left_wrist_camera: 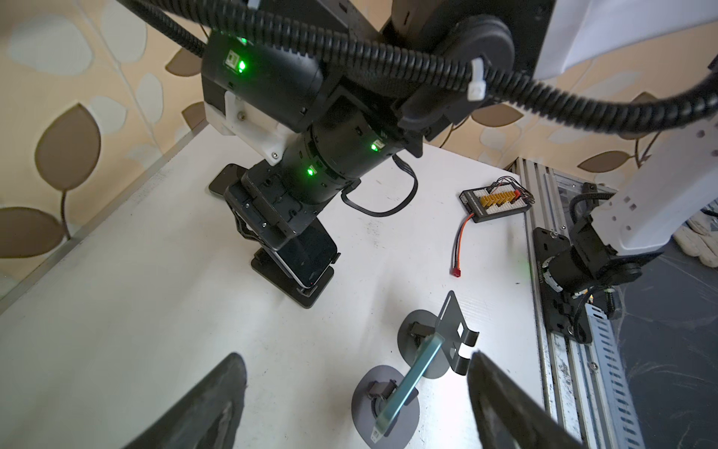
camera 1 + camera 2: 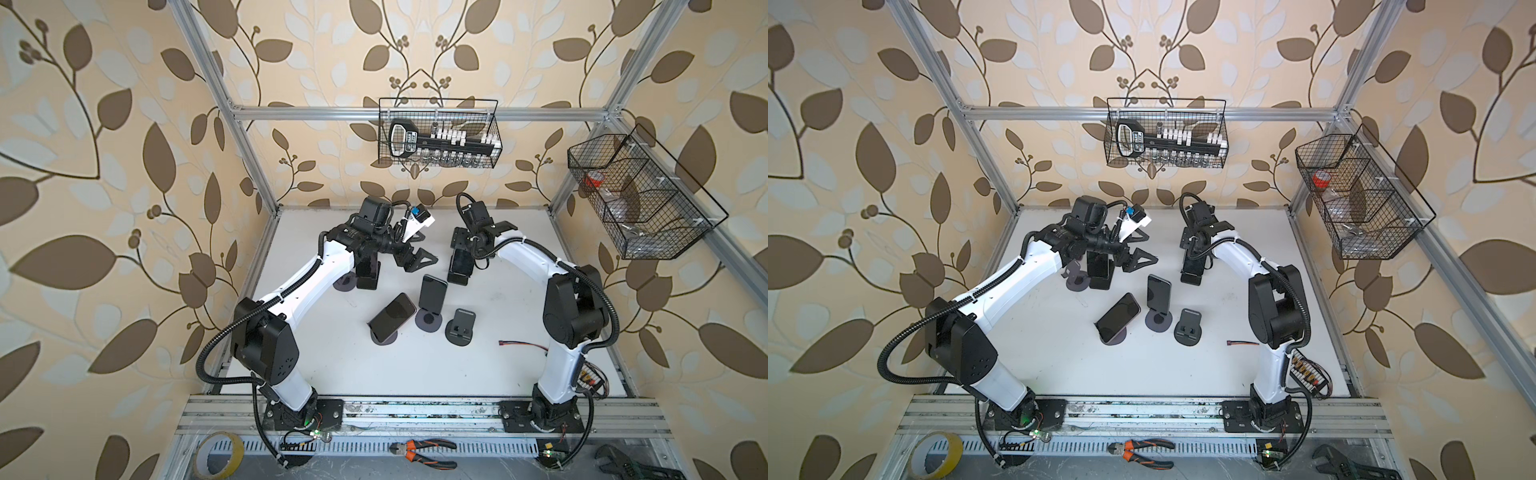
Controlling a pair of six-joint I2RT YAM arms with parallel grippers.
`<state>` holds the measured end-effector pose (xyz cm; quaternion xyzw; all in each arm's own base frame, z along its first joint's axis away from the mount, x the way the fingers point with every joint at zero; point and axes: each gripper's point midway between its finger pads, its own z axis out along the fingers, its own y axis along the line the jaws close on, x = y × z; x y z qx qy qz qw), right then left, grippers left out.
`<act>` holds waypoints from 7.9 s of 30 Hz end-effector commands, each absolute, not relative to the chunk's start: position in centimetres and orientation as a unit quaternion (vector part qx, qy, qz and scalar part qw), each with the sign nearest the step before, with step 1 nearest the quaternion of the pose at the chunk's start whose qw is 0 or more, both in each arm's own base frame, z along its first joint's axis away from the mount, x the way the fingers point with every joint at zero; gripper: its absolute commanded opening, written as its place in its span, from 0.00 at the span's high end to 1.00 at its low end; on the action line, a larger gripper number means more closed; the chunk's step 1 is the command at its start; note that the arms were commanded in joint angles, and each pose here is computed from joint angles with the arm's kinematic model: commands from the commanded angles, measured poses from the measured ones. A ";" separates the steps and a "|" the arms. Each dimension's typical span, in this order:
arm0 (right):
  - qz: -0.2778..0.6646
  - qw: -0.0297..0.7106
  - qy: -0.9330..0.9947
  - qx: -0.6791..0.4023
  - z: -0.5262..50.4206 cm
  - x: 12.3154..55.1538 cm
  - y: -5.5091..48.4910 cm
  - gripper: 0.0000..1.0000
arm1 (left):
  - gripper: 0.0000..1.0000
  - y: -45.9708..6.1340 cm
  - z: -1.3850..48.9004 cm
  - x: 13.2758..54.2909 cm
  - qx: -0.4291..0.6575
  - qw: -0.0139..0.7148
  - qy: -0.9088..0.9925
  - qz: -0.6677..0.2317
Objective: Remove the phone from the phone stand
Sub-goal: Remove the phone from the phone stand, then place the phone to the middle-right of the table.
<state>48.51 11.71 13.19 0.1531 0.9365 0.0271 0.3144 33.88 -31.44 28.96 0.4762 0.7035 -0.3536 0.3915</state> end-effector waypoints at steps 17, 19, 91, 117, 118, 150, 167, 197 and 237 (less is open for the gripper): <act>0.040 0.324 0.934 0.147 14.5 48.9 11.9 0.28 | 0.11 -32.2 31.2 33.2 0.495 0.411 0.679 -0.353; 0.040 0.327 0.933 0.146 14.7 49.0 11.9 0.28 | 0.11 -32.1 31.4 33.1 0.496 0.412 0.678 -0.353; 0.088 0.369 0.918 0.113 19.6 48.4 11.3 0.33 | 0.11 -32.0 32.5 31.1 0.512 0.423 0.673 -0.326; 0.090 0.373 0.916 0.111 20.5 48.1 11.0 0.34 | 0.11 -31.6 33.1 30.5 0.512 0.429 0.670 -0.324; 0.092 0.374 0.916 0.111 20.6 48.0 11.1 0.34 | 0.11 -31.7 33.2 30.5 0.512 0.428 0.670 -0.325; 0.100 0.374 0.918 0.085 23.3 47.0 11.4 0.35 | 0.10 -30.2 36.0 27.6 0.507 0.449 0.656 -0.332; 0.109 0.380 0.916 0.065 25.5 47.3 11.5 0.35 | 0.10 -30.1 36.0 27.0 0.499 0.453 0.657 -0.338; 0.078 0.377 0.921 0.058 27.0 49.6 8.0 0.36 | 0.10 -30.5 35.1 27.2 0.501 0.444 0.658 -0.345; 0.040 0.340 0.933 0.114 24.3 41.7 1.3 0.36 | 0.10 -33.5 35.9 23.4 0.518 0.402 0.642 -0.397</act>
